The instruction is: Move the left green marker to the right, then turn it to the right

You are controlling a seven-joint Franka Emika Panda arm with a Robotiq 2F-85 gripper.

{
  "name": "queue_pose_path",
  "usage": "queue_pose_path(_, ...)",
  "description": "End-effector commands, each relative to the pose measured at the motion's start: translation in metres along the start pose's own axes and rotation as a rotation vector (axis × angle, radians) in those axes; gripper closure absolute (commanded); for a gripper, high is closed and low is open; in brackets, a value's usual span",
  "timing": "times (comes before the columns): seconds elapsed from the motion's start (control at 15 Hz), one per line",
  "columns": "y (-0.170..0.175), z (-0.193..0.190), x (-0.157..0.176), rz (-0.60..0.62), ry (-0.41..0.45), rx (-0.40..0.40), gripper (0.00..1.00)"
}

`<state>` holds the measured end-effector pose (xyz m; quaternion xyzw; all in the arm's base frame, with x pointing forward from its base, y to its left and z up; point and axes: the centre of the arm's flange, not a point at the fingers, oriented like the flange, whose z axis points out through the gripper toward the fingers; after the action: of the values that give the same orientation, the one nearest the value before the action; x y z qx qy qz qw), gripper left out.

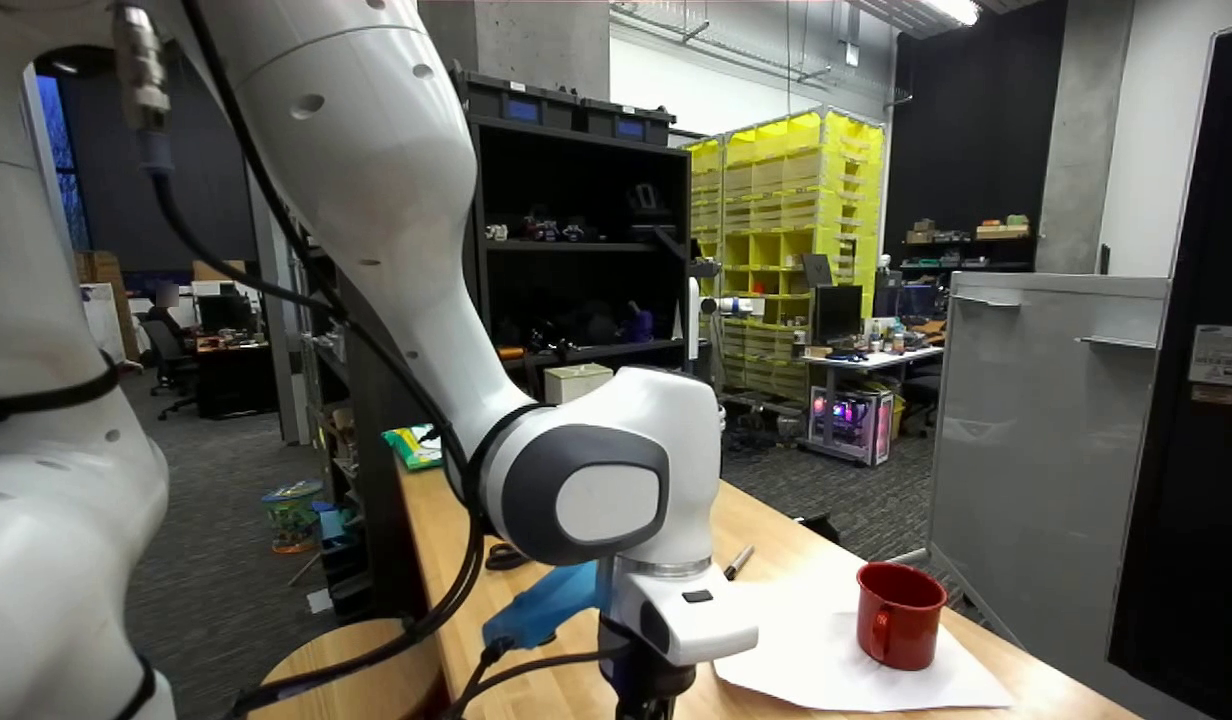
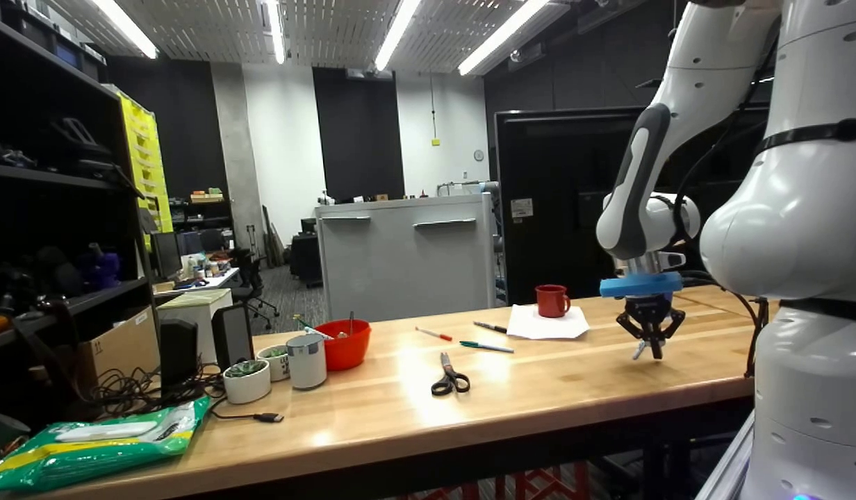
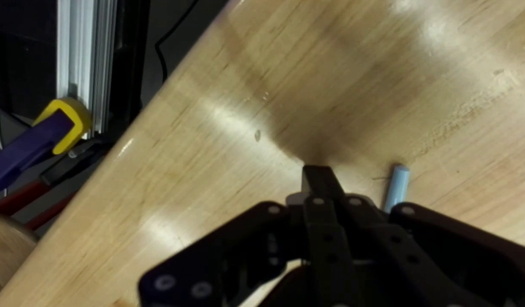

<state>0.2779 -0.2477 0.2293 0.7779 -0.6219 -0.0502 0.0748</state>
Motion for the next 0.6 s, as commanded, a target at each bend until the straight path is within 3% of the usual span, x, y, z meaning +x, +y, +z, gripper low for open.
queue_pose_path(0.0, 0.0080, 0.0102, -0.0148, -0.012, 0.019, 0.009, 1.00)
queue_pose_path(0.53, 0.0038, 0.0159, -0.0149, -0.022, 0.026, 0.019, 1.00)
